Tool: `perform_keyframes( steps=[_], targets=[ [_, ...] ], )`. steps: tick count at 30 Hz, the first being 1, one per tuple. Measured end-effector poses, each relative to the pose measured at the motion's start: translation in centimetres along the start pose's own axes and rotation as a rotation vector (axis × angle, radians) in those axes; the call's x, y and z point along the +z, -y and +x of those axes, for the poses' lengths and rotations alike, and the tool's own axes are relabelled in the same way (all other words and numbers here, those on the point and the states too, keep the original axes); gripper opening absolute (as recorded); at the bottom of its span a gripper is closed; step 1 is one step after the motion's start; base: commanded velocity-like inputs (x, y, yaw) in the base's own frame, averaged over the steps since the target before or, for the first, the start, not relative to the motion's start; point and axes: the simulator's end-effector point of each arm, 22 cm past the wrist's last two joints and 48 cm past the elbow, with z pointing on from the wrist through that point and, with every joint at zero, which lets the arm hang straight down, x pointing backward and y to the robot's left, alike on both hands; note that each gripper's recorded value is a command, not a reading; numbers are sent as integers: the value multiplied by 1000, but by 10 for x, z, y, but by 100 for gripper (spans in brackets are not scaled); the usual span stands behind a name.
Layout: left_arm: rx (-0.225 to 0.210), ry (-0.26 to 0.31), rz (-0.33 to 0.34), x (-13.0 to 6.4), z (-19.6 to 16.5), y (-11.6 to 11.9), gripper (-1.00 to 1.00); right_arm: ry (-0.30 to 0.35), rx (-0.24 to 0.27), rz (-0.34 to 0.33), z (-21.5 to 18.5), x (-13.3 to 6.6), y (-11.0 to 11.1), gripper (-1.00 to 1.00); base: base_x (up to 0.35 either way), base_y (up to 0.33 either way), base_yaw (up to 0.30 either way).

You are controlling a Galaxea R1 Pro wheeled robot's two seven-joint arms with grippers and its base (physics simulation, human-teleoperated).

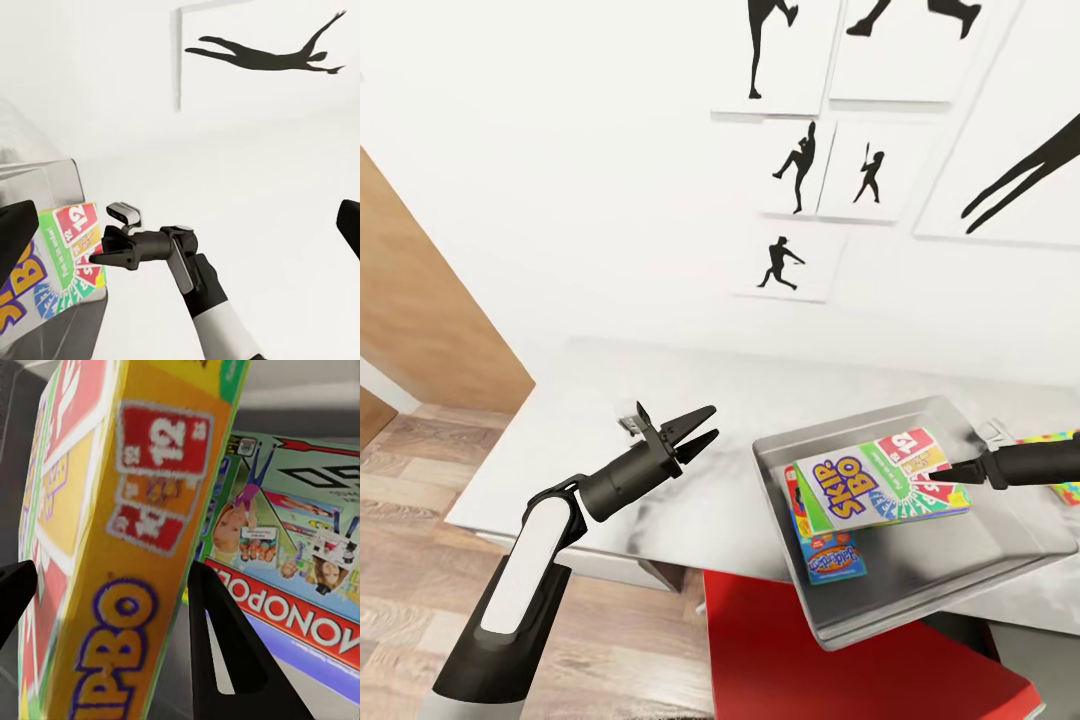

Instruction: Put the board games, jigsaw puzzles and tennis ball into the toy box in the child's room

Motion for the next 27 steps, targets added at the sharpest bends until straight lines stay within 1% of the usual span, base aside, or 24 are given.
perform_keyframes(
  steps=[20, 21, 22, 27],
  targets=[
    [-2, 0, -1, 0, 0, -1, 100, -8, -2, -2, 1, 0, 1, -100, 0, 0, 0],
    [-1, 0, -1, 0, 0, -2, 100, -9, -2, -1, 1, -1, 1, 100, 0, 0, 0],
    [-2, 0, -2, 0, 0, -2, 100, -17, 0, 46, 3, 0, 12, 100, 0, 0, 0],
    [-2, 0, -1, 0, 0, -2, 100, -15, 0, 47, 3, 0, 12, 100, 0, 0, 0]
  ],
)
